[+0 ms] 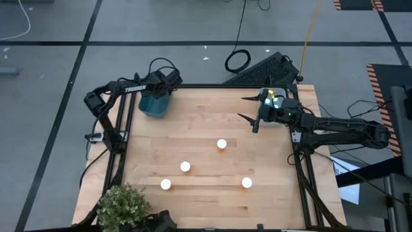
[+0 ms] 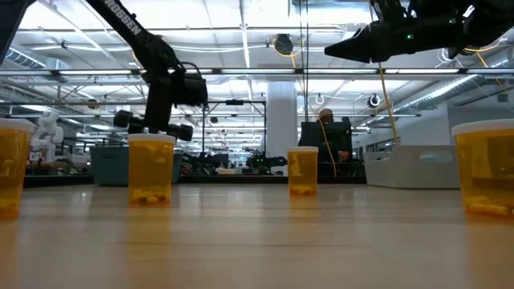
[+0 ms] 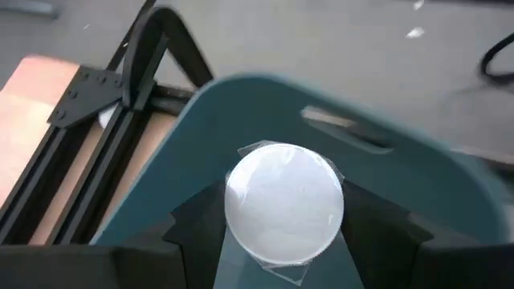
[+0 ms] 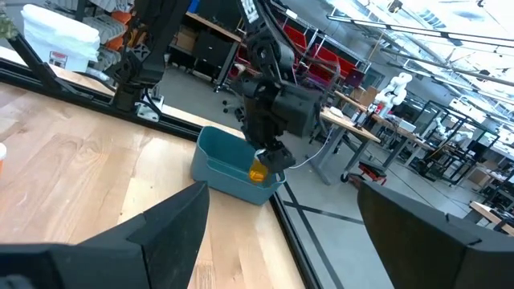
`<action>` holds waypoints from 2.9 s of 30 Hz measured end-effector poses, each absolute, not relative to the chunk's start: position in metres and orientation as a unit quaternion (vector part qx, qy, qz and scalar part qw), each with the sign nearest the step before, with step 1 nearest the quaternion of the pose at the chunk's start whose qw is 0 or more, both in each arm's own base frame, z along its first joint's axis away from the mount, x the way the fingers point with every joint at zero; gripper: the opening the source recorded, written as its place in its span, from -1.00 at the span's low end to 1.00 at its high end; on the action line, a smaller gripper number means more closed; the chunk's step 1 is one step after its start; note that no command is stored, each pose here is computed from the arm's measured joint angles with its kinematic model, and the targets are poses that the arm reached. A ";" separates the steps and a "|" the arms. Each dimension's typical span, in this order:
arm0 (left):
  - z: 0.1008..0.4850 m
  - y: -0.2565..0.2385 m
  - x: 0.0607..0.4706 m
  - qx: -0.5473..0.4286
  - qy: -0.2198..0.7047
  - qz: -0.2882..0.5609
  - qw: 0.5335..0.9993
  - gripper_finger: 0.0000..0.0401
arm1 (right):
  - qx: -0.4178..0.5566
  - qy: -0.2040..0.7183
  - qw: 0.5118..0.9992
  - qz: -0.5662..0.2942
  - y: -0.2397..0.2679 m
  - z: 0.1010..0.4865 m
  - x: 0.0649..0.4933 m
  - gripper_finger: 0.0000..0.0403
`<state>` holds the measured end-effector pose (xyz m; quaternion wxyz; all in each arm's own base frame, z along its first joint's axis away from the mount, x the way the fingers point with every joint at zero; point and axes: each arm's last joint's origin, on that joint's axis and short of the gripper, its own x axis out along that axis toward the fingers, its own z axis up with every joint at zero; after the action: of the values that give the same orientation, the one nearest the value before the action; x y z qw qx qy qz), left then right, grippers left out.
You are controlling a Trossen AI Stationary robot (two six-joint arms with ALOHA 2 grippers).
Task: Pick and place medicine bottles into bin by pill shape (circle, oval)
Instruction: Put the orange capsule bottle into the blue bin
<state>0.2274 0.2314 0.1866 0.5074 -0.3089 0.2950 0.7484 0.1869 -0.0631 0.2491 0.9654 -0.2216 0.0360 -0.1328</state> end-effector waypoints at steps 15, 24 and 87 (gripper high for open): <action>0.177 0.230 0.223 -0.313 0.325 0.753 0.480 0.13 | -0.223 0.036 0.965 -0.133 -0.063 0.249 0.187 0.55; 0.177 0.230 0.224 -0.314 0.326 0.750 0.482 0.42 | -0.223 0.037 0.965 -0.133 -0.063 0.249 0.187 0.55; 0.225 -0.014 0.413 -0.028 0.427 0.114 0.897 0.91 | -0.044 0.174 0.980 -0.083 -0.045 0.217 0.187 0.55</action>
<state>0.4132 -0.0143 0.2251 0.8968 -0.0282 0.4267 0.1138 0.1874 -0.0453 0.2171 0.9802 -0.0441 0.1742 -0.0832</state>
